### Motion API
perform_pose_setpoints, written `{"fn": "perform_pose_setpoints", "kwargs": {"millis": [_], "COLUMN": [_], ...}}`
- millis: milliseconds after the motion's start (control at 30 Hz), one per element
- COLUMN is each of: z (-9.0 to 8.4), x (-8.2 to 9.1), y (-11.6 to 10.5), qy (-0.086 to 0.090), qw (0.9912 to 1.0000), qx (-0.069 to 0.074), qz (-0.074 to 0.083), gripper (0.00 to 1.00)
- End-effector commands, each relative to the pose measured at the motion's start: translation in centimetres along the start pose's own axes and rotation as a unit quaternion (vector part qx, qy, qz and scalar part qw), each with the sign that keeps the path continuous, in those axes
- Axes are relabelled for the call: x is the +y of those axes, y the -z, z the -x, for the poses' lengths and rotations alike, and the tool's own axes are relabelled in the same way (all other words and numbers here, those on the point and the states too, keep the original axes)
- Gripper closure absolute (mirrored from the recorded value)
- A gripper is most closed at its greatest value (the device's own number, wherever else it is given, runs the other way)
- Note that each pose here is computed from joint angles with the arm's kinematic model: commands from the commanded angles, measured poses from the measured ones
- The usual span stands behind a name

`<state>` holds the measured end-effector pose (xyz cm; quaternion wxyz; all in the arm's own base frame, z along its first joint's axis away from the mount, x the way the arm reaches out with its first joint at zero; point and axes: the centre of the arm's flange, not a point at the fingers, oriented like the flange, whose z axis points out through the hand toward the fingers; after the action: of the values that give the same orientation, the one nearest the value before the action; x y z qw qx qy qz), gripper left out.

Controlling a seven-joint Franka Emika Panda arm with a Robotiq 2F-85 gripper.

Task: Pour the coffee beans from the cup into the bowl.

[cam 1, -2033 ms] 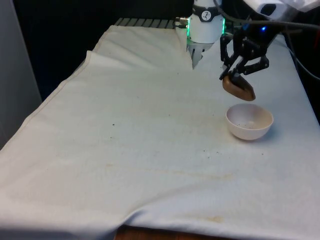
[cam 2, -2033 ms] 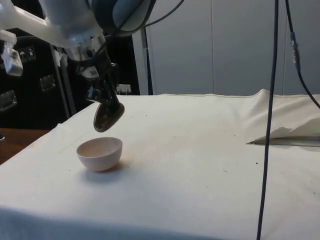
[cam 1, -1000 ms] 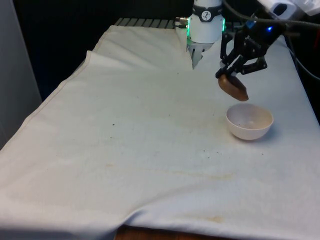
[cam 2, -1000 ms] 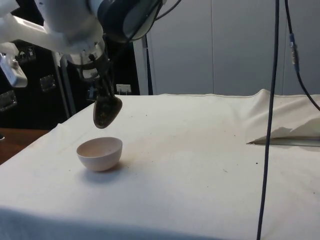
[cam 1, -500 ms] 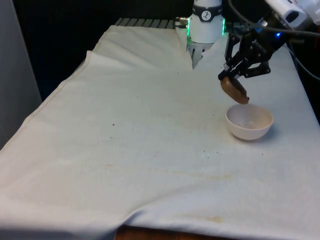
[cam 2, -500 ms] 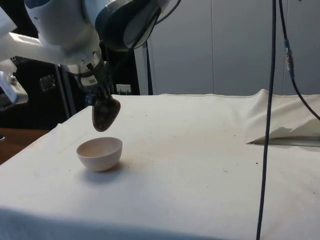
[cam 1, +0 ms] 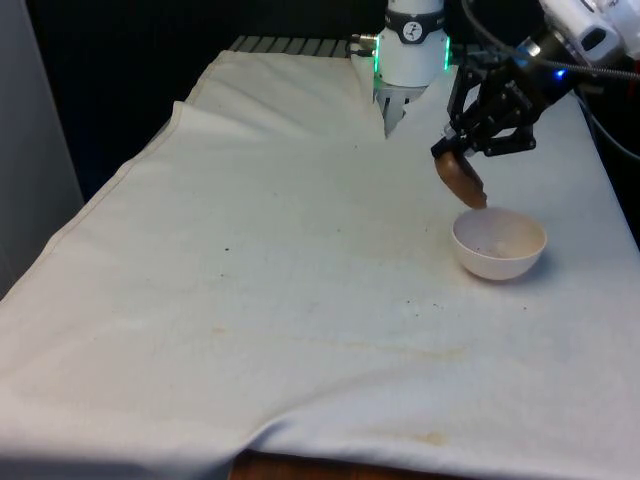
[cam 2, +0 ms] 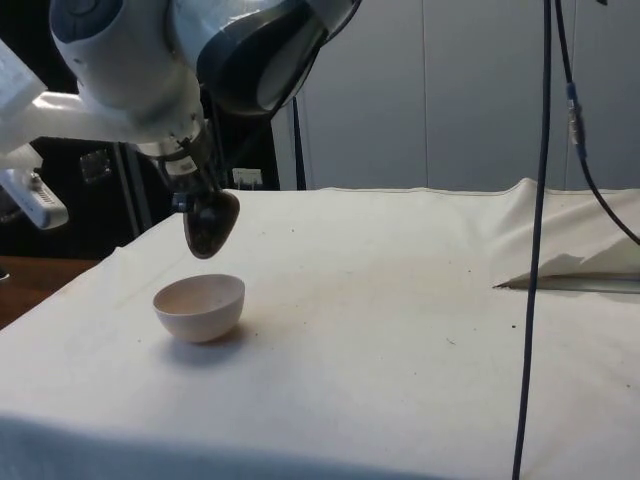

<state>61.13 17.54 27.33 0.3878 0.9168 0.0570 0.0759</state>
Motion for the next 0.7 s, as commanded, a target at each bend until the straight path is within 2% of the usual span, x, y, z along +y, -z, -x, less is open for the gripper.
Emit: {"fn": "perform_pose_setpoints", "kwargs": {"millis": [0,100,133,200,400,433,600,667], "z": [-0.1,-0.1,-0.1,-0.2,-0.1,0.0,0.0,0.0], "x": [-0.1,-0.2,-0.1,-0.3,-0.9,-0.8,-1.5,-1.9], "y": [0.0,-0.1,-0.1,0.1,0.6,0.6,1.1,1.5], "qy": [0.003,0.008,0.008,0.013,0.023,0.022,0.029,0.033], "qw": [0.99996,0.99978,0.99979,0.99948,0.99847,0.99864,0.99735,0.99654], "qx": [0.000,0.004,0.006,0.008,0.013,0.014,0.017,0.020], "qz": [0.009,0.019,0.018,0.029,0.049,0.045,0.064,0.074], "gripper": [1.00,1.00,1.00,1.00,1.00,1.00,1.00,1.00]}}
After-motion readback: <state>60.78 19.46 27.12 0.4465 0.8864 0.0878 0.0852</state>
